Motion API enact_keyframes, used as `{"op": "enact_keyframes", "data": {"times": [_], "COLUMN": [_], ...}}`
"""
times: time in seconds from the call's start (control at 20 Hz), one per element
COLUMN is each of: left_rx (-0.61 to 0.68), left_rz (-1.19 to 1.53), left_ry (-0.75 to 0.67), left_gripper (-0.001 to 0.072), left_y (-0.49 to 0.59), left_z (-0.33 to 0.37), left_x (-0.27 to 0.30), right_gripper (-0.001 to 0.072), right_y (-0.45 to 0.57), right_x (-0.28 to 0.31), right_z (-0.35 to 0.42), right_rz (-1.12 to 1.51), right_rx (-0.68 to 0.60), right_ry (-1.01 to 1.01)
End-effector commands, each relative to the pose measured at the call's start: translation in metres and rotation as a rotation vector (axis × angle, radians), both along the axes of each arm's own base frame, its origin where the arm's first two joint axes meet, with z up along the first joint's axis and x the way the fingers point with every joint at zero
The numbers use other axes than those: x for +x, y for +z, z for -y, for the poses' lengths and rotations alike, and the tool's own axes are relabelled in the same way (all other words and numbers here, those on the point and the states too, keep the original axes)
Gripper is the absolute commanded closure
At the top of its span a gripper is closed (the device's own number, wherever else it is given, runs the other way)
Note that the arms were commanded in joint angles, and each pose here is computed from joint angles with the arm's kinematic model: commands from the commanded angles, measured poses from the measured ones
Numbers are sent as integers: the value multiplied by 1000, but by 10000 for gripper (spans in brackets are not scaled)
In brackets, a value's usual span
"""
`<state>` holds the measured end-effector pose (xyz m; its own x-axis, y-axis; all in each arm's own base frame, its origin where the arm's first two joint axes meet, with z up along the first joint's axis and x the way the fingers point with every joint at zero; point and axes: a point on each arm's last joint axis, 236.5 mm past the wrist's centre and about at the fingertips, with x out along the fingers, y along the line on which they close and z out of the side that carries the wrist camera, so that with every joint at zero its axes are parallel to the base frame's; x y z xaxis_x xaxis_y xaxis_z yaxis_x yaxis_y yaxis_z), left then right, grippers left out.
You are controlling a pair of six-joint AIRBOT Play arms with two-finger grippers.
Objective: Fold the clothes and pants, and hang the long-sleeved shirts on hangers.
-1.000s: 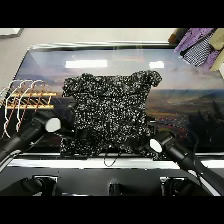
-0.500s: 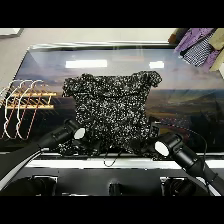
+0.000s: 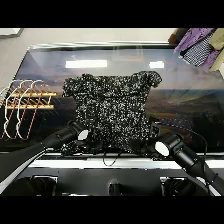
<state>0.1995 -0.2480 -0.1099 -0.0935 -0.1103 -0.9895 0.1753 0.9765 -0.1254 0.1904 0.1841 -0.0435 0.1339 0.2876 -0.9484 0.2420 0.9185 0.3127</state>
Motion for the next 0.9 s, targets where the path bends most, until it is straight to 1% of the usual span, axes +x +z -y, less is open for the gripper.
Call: {"op": "enact_keyframes", "data": {"times": [0.0,0.1,0.2,0.35,0.5,0.8,0.85], "left_rx": [-3,-1,-32,-76,-56,-90,-91], "left_rz": [5,-1,30,70,34,49,50], "left_ry": [-1,-12,-32,-35,-43,-32,-30], "left_gripper": [678,678,678,677,677,673,644], "left_y": [1,10,25,46,49,51,49], "left_z": [1,2,8,17,12,20,21], "left_x": [1,1,7,15,6,10,11], "right_gripper": [671,671,671,671,671,671,671], "right_y": [0,3,10,17,17,18,18], "right_x": [-2,-6,-1,4,3,5,6], "right_z": [0,5,9,7,6,4,3], "right_rz": [-10,-24,-8,13,8,22,27], "right_rx": [-2,-26,-51,-47,-44,-38,-35], "right_ry": [1,12,27,29,29,55,54]}}
